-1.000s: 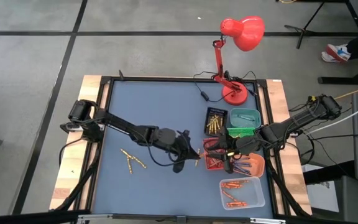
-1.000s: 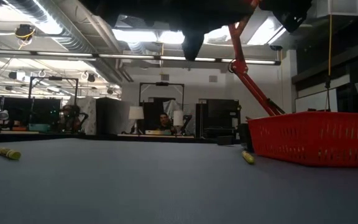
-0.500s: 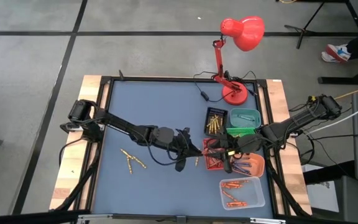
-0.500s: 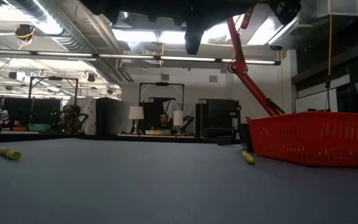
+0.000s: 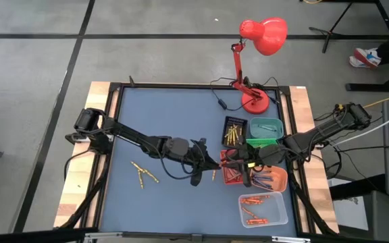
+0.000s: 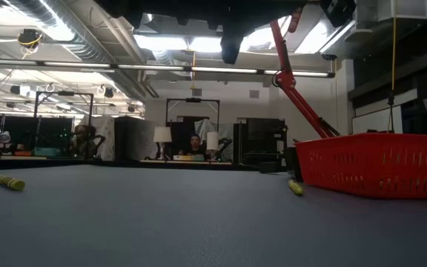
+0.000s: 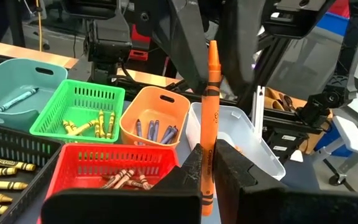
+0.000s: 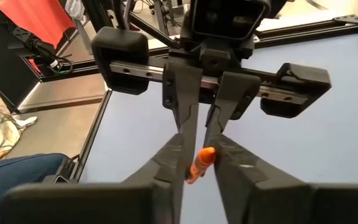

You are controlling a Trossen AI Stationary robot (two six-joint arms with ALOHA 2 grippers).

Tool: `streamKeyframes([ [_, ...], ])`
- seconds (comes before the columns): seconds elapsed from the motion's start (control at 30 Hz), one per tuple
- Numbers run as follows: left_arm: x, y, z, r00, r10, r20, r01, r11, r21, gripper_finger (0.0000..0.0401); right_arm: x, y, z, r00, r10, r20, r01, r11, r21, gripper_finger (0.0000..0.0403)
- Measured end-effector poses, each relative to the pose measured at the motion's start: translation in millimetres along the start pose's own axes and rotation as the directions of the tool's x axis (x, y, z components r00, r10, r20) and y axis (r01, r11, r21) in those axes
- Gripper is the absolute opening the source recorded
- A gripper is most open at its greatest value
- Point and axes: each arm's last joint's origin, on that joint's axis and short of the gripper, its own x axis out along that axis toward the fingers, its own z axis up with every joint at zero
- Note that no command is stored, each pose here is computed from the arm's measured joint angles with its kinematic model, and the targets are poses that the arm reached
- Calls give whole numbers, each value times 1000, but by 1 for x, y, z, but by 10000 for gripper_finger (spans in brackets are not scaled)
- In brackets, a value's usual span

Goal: Sort crayons
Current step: Put the orange crayon into the transparent bin

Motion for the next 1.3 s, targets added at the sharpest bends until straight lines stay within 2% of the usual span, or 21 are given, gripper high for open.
streamKeyframes([
  [0.17,0,0,0,1000,-3,-2,3,1000,2,4,0,0,0,1000,-2,-2,2,1000,-1,19],
  [0.23,0,0,0,1000,-3,-2,3,1000,2,5,0,0,0,1000,-1,-2,1,1000,-1,10],
  [0.37,0,0,0,1000,-9,-4,9,1000,1,20,0,0,0,1000,11,-6,-11,1000,-1,25],
  [0.5,0,-1,-1,999,-34,-14,34,999,-1,53,0,1,-1,999,49,-19,-49,999,-1,24],
  [0.67,0,-4,-4,993,-99,-61,98,995,-5,92,-1,5,-3,981,177,-78,-177,984,10,8],
  [0.77,-1,-8,-7,985,-144,-93,144,990,-10,100,-1,6,-7,962,236,-139,-227,971,75,14],
  [0.87,-1,-13,-10,980,-160,-116,160,987,-10,102,-2,4,-13,951,233,-204,-209,969,132,19],
  [1.0,-2,-18,-15,975,-164,-153,164,986,-14,102,-5,3,-25,889,293,-353,-220,947,232,13],
  [1.13,-3,-20,-24,962,-151,-227,150,988,-20,102,-12,5,-38,780,380,-497,-202,905,375,15],
  [1.3,-6,-22,-35,936,-133,-327,132,991,-25,102,-23,21,-50,689,427,-586,-190,887,422,25],
])
